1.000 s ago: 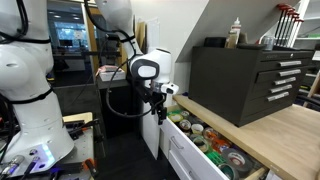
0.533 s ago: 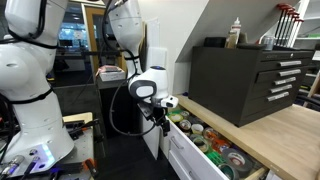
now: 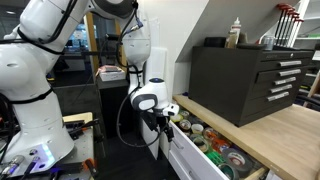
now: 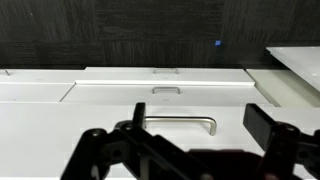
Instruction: Close the drawer
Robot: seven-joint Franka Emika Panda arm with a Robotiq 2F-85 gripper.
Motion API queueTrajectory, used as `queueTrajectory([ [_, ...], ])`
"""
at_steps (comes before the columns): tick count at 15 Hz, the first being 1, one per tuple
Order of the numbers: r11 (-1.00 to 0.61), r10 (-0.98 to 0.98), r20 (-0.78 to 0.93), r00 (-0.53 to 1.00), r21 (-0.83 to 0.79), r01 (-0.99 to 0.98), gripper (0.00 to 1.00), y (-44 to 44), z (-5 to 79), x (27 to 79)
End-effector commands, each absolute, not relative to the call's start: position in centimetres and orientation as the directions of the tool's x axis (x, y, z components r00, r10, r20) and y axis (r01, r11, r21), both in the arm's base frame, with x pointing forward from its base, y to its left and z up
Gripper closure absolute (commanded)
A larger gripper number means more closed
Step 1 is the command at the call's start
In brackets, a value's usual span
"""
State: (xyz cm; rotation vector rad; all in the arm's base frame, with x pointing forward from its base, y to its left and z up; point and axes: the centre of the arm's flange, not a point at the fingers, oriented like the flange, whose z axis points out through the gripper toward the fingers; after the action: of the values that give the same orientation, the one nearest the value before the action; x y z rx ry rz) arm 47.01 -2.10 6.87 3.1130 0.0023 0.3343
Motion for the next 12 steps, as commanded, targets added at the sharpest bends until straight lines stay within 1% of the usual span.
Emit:
queueTrajectory([
  [1, -1.000, -0.023, 0.281, 0.960, -0.001, -0.023, 0.00, -1.5, 5.1, 48.2],
  [9, -1.000, -0.017, 0.300, 0.954, -0.026, -0.010, 0.00, -0.5, 2.1, 49.0],
  [12, -1.000, -0.016, 0.317, 0.948, -0.025, -0.009, 0.00, -0.6, 2.2, 49.7],
])
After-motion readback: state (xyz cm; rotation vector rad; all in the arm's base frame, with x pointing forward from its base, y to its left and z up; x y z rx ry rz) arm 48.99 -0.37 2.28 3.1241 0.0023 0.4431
